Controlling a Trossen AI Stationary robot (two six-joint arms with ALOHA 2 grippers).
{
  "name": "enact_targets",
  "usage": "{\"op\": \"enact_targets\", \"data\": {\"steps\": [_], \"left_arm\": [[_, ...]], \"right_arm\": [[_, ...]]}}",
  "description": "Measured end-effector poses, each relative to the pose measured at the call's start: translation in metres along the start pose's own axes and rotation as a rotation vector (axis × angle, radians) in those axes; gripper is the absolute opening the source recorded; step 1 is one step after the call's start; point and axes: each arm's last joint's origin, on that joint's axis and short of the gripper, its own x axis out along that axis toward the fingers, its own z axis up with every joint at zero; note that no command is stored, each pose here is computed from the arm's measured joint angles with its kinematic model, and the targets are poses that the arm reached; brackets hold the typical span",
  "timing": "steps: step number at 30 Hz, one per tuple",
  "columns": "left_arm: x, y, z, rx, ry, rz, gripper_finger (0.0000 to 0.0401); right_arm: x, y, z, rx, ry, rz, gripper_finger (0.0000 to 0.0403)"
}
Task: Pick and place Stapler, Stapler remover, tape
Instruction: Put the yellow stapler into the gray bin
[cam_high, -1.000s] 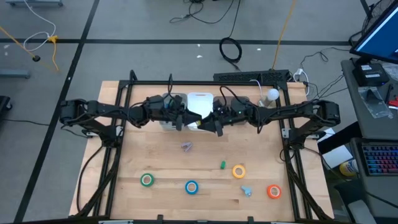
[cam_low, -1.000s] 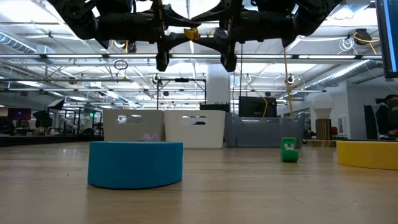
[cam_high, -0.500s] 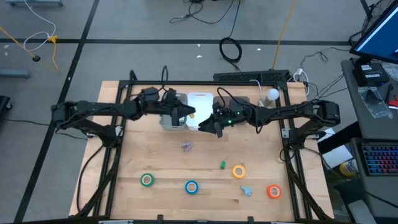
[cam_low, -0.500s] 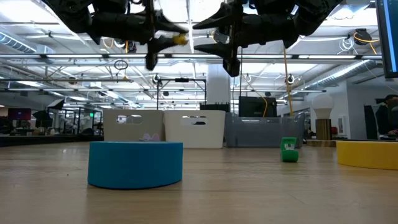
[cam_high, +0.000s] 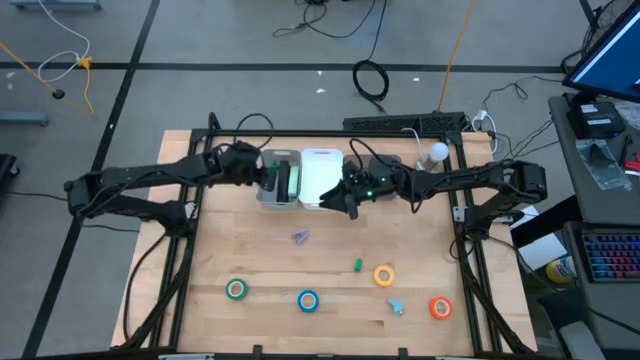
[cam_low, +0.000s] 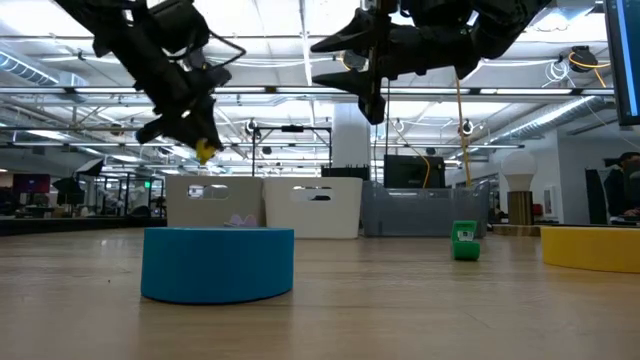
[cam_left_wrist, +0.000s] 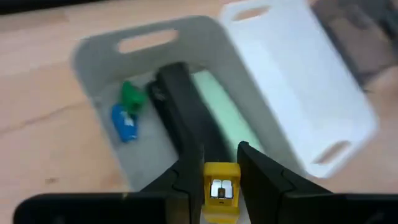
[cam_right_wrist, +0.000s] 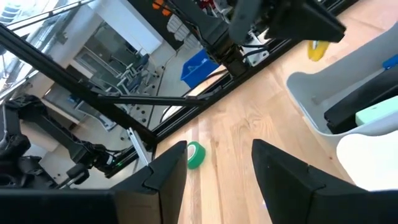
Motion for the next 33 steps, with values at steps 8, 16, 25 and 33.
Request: {"op": "enact_targets", "data": {"steps": [8,16,25,33], "left_arm": [[0.027,0.009,-0.003,0.073,0.049,0.136,0.0092],[0.051,0.016,0.001,0.064,0.064,0.154,0.0092],[0.072,0.021,0.002,0.076,0.055,0.176,0.0092],[0.080,0.026,0.000,0.088,0.081,0.199,0.0093]], "right_arm": [[-0.001,-0.001,0.003,-0.005,-0.017,0.005,0.0175],[-0.001,-0.002,0.004,-0.005,-0.022,0.004,0.0173],[-0.001,-0.002,0.004,-0.005,-0.025,0.001,0.0171],[-0.001,-0.002,0.004,-0.005,-0.025,0.001,0.0172]]}}
